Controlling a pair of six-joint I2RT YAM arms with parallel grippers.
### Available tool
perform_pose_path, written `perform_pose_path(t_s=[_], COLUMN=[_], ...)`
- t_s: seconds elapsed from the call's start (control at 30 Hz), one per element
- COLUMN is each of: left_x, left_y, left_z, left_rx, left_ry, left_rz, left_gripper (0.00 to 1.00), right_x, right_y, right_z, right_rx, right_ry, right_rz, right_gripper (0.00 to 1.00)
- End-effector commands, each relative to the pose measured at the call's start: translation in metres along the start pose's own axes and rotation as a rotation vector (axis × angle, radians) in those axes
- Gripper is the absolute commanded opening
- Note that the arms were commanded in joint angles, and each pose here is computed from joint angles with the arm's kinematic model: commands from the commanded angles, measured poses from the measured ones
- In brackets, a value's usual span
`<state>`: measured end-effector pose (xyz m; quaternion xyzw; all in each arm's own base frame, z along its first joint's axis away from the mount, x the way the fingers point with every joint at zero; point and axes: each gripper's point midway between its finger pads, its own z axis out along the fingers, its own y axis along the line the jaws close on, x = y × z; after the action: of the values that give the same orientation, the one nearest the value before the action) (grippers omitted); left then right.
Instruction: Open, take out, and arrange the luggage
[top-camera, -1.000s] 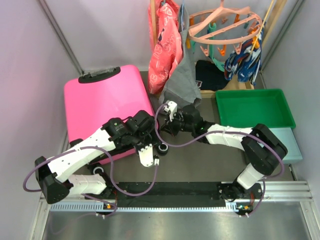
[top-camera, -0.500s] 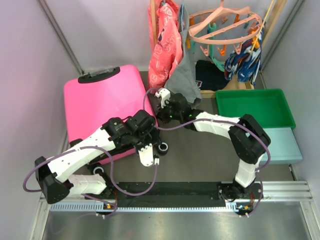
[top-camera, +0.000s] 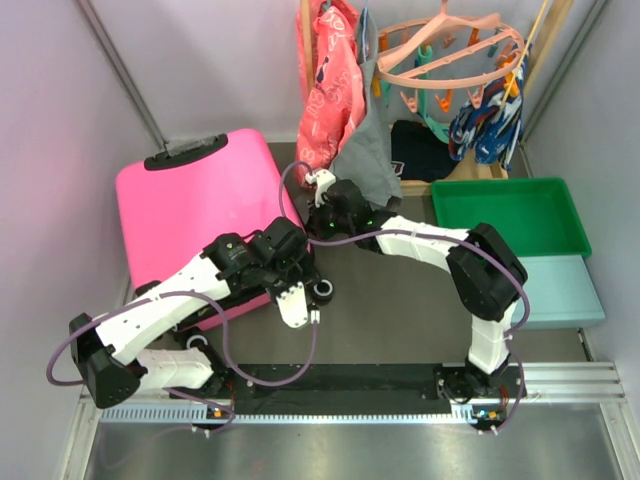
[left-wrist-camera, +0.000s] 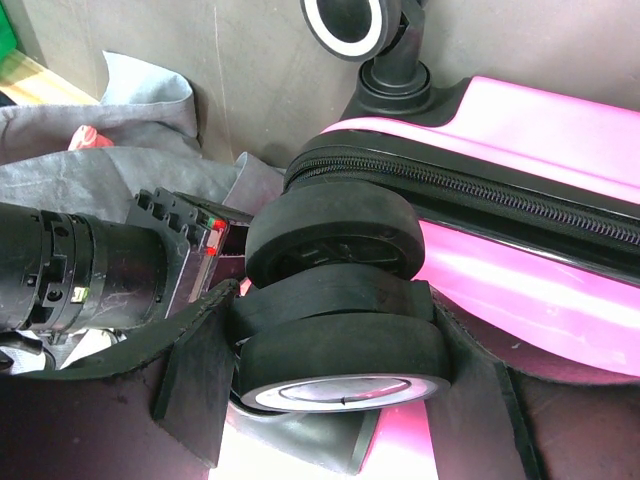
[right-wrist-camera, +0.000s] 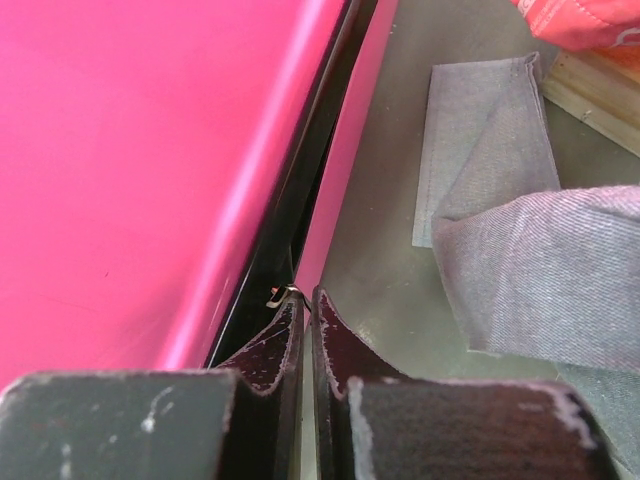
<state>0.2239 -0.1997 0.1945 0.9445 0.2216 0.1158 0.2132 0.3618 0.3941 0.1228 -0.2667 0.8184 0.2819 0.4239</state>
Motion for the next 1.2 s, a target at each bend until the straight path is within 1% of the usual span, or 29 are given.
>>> perform_pose_path(t_s=[0.0, 0.03, 0.07, 0.1, 0.13, 0.17, 0.2, 0.23, 0.27, 0.3, 0.37, 0.4, 0.43, 0.47, 0.5, 0.53, 0.63, 0.67, 0.7, 0.73, 0.8, 0.87, 0.93, 0.97, 1.0, 1.07, 1.1, 1.13, 1.17], left_x=[-0.022, -0.020, -0.014, -0.009, -0.005, 0.000, 0.002, 0.003, 0.004, 0.008, 0.010, 0.006, 0.006, 0.007, 0.006, 0.009, 0.030, 0.046, 0.053, 0.060, 0.088, 0.110, 0.118, 0.127, 0.127, 0.135, 0.136, 0.139, 0.141], left_y=[0.026, 0.028, 0.041, 0.042, 0.047, 0.060, 0.061, 0.066, 0.075, 0.073, 0.081, 0.076, 0.076, 0.080, 0.078, 0.078, 0.076, 0.072, 0.067, 0.061, 0.041, 0.015, -0.002, -0.016, -0.019, -0.035, -0.038, -0.051, -0.053], left_z=[-0.033, -0.032, -0.035, -0.035, -0.036, -0.043, -0.045, -0.049, -0.061, -0.062, -0.078, -0.077, -0.081, -0.091, -0.095, -0.100, -0.120, -0.132, -0.136, -0.141, -0.156, -0.163, -0.166, -0.171, -0.170, -0.174, -0.172, -0.170, -0.170], left_rx=[-0.165, -0.180, -0.245, -0.271, -0.298, -0.356, -0.372, -0.392, -0.425, -0.423, -0.447, -0.419, -0.420, -0.438, -0.441, -0.455, -0.542, -0.591, -0.604, -0.613, -0.666, -0.660, -0.658, -0.679, -0.676, -0.721, -0.728, -0.738, -0.772], left_ry=[-0.104, -0.096, -0.076, -0.055, -0.043, -0.036, -0.038, -0.049, -0.063, -0.054, -0.069, -0.083, -0.089, -0.098, -0.101, -0.091, 0.007, 0.091, 0.125, 0.161, 0.269, 0.375, 0.401, 0.424, 0.401, 0.417, 0.406, 0.431, 0.420], left_rz=[-0.093, -0.139, -0.165, -0.241, -0.285, -0.331, -0.438, -0.495, -0.553, -0.667, -0.761, -0.842, -0.880, -0.910, -0.969, -0.997, -1.133, -1.177, -1.222, -1.252, -1.365, -1.457, -1.561, -1.641, -1.673, -1.763, -1.790, -1.829, -1.865], left_gripper=[0.00, 0.00, 0.00, 0.13, 0.28, 0.46, 0.69, 0.78, 0.89, 0.99, 0.99, 0.99, 0.99, 0.99, 0.99, 0.99, 0.99, 0.99, 0.99, 0.99, 0.99, 0.99, 0.98, 0.98, 0.98, 0.98, 0.98, 0.99, 0.99], right_x=[-0.071, -0.070, -0.074, -0.062, -0.063, -0.072, -0.061, -0.062, -0.072, -0.062, -0.063, -0.070, -0.066, -0.072, -0.072, -0.068, -0.072, -0.070, -0.070, -0.074, -0.067, -0.063, -0.060, -0.052, -0.051, -0.050, -0.045, -0.048, -0.041], right_y=[-0.027, -0.026, -0.024, -0.028, -0.032, -0.031, -0.034, -0.036, -0.033, -0.034, -0.029, -0.023, -0.015, -0.010, -0.004, 0.000, 0.022, 0.031, 0.034, 0.039, 0.051, 0.062, 0.084, 0.102, 0.104, 0.113, 0.130, 0.140, 0.142], right_z=[-0.002, -0.005, -0.013, -0.016, -0.023, -0.036, -0.043, -0.050, -0.065, -0.070, -0.082, -0.092, -0.096, -0.101, -0.109, -0.112, -0.130, -0.133, -0.138, -0.146, -0.152, -0.159, -0.165, -0.167, -0.170, -0.172, -0.174, -0.175, -0.170], right_rx=[0.108, 0.105, 0.107, 0.123, 0.152, 0.162, 0.181, 0.196, 0.197, 0.202, 0.192, 0.182, 0.173, 0.164, 0.156, 0.163, 0.135, 0.119, 0.117, 0.115, 0.120, 0.129, 0.128, 0.104, 0.143, 0.190, 0.172, 0.170, 0.195], right_ry=[-0.226, -0.221, -0.228, -0.193, -0.195, -0.216, -0.194, -0.200, -0.227, -0.200, -0.194, -0.207, -0.189, -0.203, -0.193, -0.174, -0.186, -0.186, -0.189, -0.203, -0.181, -0.167, -0.169, -0.148, -0.147, -0.133, -0.129, -0.134, -0.113], right_rz=[-0.015, -0.018, -0.021, -0.019, -0.014, -0.016, -0.012, -0.008, -0.005, -0.001, 0.002, -0.002, -0.013, -0.033, -0.048, -0.062, -0.101, -0.111, -0.118, -0.124, -0.162, -0.212, -0.283, -0.322, -0.341, -0.379, -0.405, -0.424, -0.449], right_gripper=[0.09, 0.16, 0.31, 0.36, 0.40, 0.45, 0.48, 0.51, 0.56, 0.59, 0.63, 0.64, 0.66, 0.66, 0.67, 0.67, 0.68, 0.68, 0.68, 0.68, 0.68, 0.68, 0.68, 0.68, 0.69, 0.69, 0.72, 0.74, 0.77])
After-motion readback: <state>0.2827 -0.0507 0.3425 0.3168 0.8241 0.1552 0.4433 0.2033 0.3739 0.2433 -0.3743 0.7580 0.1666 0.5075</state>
